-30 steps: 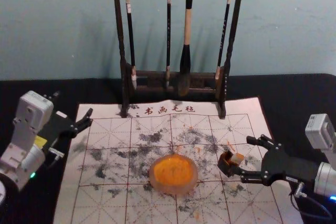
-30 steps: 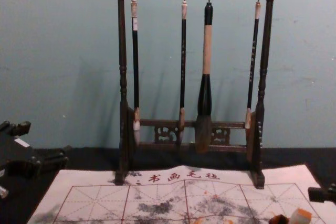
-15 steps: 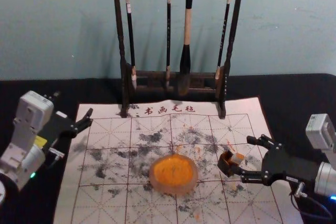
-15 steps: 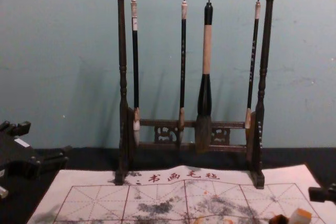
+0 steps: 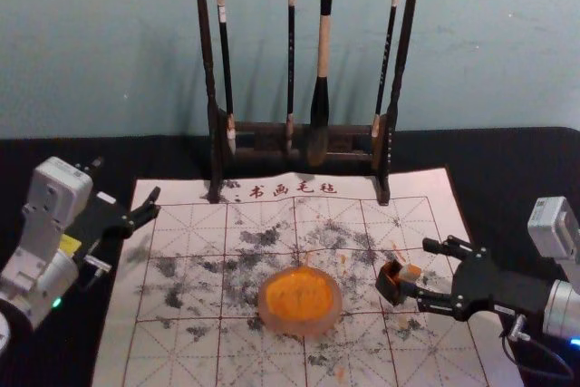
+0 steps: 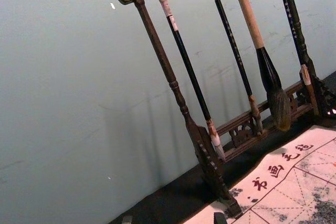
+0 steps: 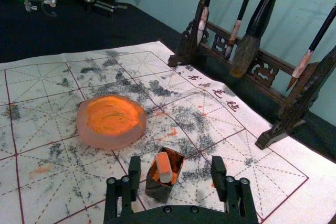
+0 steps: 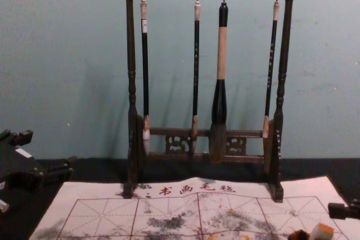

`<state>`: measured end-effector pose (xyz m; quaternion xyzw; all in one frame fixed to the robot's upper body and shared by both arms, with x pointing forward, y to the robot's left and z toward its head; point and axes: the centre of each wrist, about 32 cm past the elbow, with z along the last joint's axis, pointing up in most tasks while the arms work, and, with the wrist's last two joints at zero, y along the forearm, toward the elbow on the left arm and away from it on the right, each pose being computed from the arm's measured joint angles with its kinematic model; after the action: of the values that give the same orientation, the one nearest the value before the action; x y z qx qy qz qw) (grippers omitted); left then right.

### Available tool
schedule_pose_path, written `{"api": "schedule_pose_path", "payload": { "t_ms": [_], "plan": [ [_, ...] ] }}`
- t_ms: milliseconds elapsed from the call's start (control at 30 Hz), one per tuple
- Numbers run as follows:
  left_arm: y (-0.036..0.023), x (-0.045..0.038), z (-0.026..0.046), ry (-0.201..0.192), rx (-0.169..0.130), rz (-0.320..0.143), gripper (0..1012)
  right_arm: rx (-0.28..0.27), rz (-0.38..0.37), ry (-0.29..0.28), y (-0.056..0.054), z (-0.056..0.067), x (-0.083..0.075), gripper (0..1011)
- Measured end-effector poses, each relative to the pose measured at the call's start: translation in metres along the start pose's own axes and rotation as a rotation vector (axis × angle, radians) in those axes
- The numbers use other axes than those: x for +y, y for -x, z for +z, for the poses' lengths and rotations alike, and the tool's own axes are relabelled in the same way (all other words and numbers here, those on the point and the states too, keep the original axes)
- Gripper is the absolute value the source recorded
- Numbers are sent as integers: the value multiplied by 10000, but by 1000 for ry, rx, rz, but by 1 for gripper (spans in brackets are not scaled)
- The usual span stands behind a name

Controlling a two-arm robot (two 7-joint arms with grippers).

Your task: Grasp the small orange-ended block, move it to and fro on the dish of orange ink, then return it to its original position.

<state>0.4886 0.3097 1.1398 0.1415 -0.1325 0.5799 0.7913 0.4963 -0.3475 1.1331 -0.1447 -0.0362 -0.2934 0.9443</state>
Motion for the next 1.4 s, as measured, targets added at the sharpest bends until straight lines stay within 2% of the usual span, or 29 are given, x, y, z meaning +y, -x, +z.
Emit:
{"api": "schedule_pose_path", "payload": {
  "t_ms": [100, 233, 367, 433, 467, 500, 533, 600, 800, 1400],
  "plan": [
    [0, 0, 0, 0, 0, 0, 1001, -1, 0, 0, 0, 0, 0, 736],
    [0, 0, 0, 0, 0, 0, 1001, -1, 0, 0, 0, 0, 0, 658],
    [0, 0, 0, 0, 0, 0, 1001, -1, 0, 0, 0, 0, 0, 494],
    [0, 0, 0, 0, 0, 0, 1001, -1, 0, 0, 0, 0, 0, 432],
    [0, 0, 0, 0, 0, 0, 1001, -1, 0, 0, 0, 0, 0, 432],
    [0, 0, 0, 0, 0, 0, 1001, -1, 0, 0, 0, 0, 0, 370],
    [0, 0, 0, 0, 0, 0, 1001, -1, 0, 0, 0, 0, 0, 359],
    [0, 0, 0, 0, 0, 0, 1001, -1, 0, 0, 0, 0, 0, 270],
    [0, 0, 0, 0, 0, 0, 1001, -1, 1, 0, 0, 0, 0, 109],
    [0, 0, 0, 0, 0, 0, 1001, -1, 1, 0, 0, 0, 0, 90]
  ]
}}
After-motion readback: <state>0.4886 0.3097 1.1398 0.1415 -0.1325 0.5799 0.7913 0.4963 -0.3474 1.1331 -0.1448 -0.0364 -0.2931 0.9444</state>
